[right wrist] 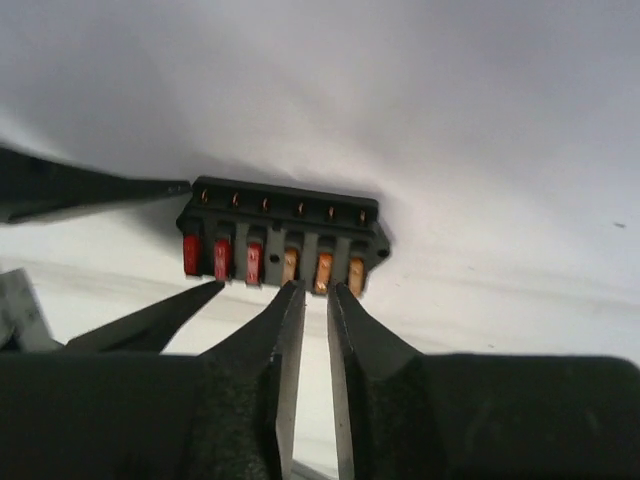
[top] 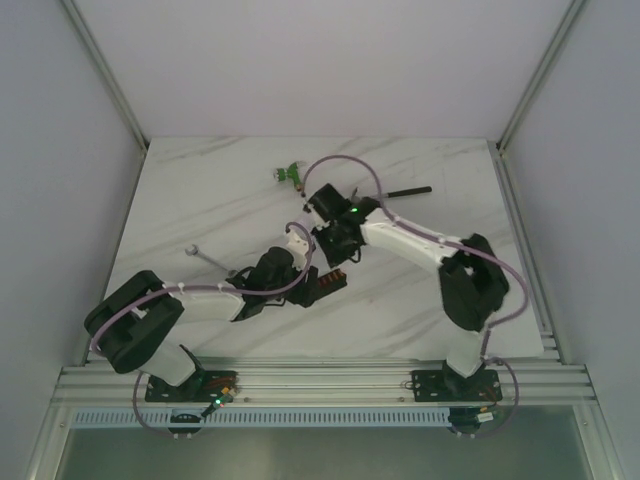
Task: Snap on the fuse box
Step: Adjust the fuse in the fuse box base, then pick up the fuse box cover from the center of the board.
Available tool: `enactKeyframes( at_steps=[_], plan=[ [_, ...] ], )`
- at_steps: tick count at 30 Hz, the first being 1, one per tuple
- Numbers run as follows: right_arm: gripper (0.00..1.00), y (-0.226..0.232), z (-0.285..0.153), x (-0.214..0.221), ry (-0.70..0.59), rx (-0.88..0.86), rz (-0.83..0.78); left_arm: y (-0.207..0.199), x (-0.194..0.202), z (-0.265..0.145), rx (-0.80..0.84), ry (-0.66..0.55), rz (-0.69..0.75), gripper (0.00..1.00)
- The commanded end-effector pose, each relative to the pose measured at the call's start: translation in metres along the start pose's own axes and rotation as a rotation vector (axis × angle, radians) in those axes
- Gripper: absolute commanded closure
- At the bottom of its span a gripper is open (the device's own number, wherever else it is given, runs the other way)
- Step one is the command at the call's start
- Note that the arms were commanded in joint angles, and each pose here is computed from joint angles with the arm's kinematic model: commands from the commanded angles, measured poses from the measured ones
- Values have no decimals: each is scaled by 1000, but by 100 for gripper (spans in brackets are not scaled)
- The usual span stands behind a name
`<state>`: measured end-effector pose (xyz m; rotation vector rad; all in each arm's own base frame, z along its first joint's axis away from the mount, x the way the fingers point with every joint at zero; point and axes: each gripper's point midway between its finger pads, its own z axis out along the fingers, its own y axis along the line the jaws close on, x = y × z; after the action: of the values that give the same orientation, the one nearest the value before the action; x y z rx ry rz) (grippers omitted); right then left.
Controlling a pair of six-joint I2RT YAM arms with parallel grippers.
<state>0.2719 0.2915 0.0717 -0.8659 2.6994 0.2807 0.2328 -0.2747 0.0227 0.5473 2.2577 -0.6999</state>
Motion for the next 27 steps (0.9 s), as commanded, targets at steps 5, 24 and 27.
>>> enactKeyframes(
  at_steps=[5,24,27],
  plan=[
    [61,-78,-62,-23,-367,115,211,12,-33,-4,-130,-37,-52,21],
    [14,-165,-41,20,-526,206,394,113,-151,20,-683,-260,-322,0],
    [11,-169,-39,22,-528,210,393,119,-160,34,-714,-264,-314,0]
  ],
)
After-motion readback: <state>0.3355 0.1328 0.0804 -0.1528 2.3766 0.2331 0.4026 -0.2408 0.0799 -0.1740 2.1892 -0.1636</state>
